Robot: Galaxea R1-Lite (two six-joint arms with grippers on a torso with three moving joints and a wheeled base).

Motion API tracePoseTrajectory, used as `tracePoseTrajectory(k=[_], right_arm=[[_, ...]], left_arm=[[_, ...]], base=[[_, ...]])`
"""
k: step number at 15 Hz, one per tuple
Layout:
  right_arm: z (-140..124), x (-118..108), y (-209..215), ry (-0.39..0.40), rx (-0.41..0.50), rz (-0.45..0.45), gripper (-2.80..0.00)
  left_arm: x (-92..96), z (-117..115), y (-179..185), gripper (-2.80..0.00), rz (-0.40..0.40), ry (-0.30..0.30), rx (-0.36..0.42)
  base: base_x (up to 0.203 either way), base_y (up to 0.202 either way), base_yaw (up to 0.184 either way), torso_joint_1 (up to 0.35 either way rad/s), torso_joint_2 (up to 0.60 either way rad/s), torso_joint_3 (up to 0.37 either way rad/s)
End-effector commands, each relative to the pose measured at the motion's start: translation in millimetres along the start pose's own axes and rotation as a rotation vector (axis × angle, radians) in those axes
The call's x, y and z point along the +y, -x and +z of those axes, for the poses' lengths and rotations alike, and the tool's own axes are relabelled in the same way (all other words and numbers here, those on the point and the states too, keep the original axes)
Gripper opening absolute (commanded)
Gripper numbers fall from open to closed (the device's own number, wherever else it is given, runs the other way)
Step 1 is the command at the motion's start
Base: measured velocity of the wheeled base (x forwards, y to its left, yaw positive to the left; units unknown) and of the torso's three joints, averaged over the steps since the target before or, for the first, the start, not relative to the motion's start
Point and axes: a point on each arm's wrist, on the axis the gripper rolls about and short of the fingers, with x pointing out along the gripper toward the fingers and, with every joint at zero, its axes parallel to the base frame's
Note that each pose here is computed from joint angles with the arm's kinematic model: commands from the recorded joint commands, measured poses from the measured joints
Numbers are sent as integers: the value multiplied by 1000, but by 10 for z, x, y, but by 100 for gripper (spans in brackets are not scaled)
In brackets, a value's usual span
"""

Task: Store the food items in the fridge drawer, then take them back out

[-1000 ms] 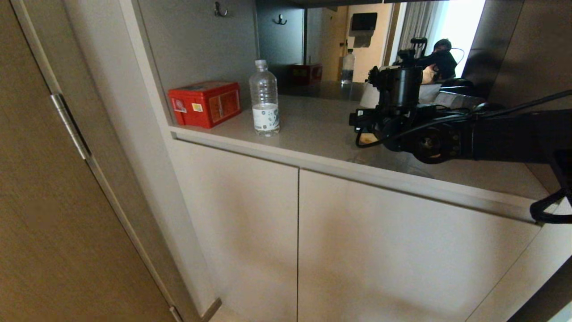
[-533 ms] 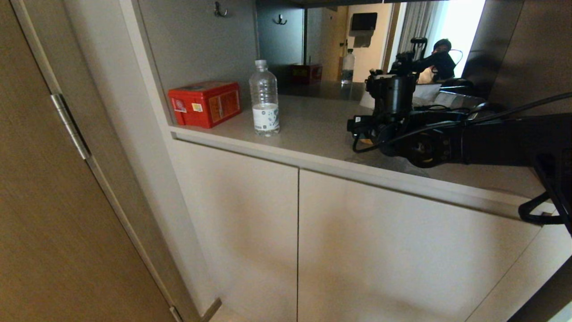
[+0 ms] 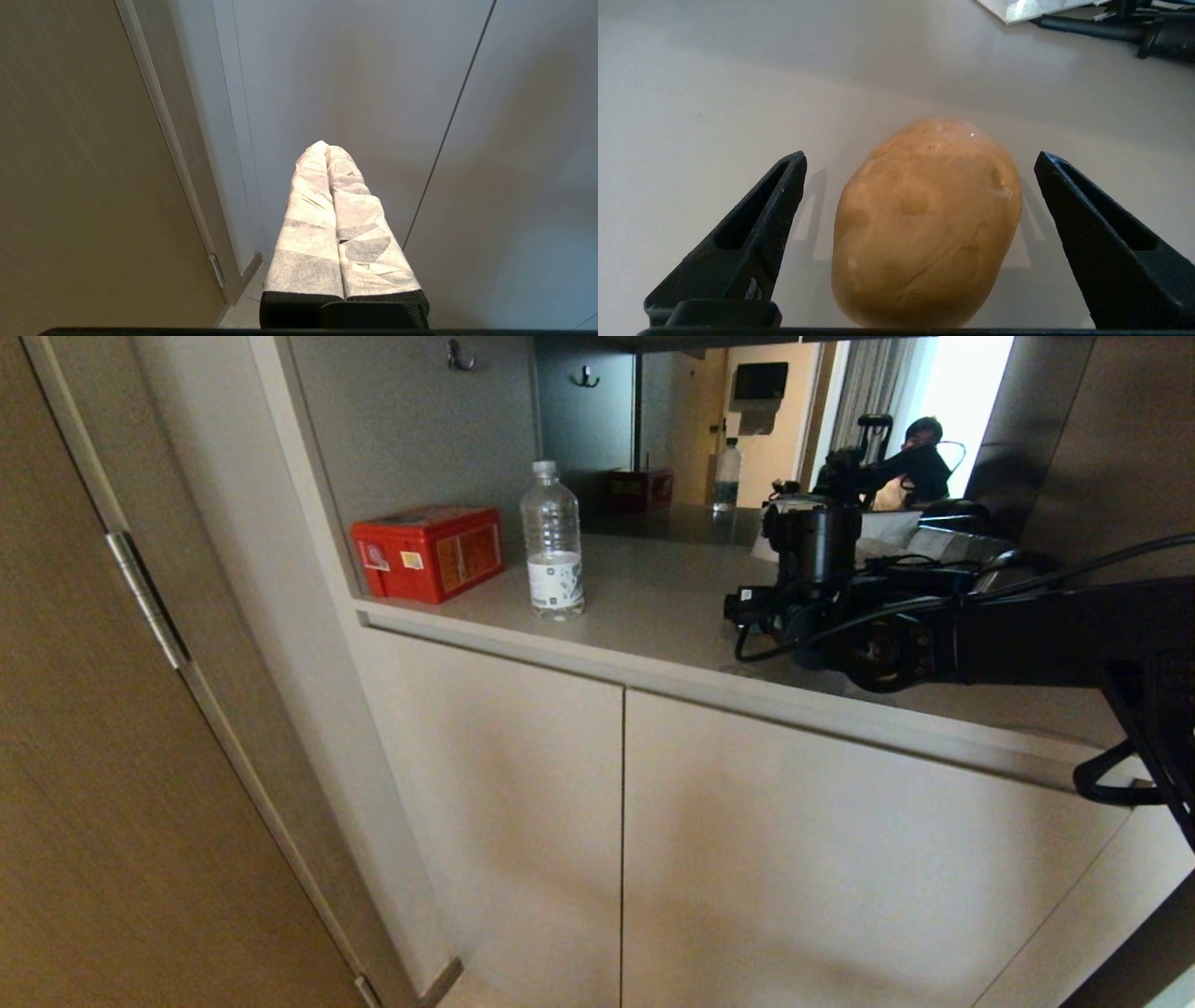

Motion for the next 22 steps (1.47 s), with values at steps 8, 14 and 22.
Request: tracePoseTrajectory(k=[8, 14, 22], right_arm=[[-96, -20, -38, -7, 25, -12, 0], [-130, -54, -69, 0, 34, -22, 0], [-104, -56, -48, -13, 29, -22, -280]], left_arm=[[0, -8, -2, -280, 0, 0, 2], [0, -8, -2, -280, 0, 0, 2], [0, -8, -2, -280, 0, 0, 2]], base=[[0, 0, 0, 0, 0, 0], [0, 0, 0, 0, 0, 0], [0, 0, 0, 0, 0, 0]])
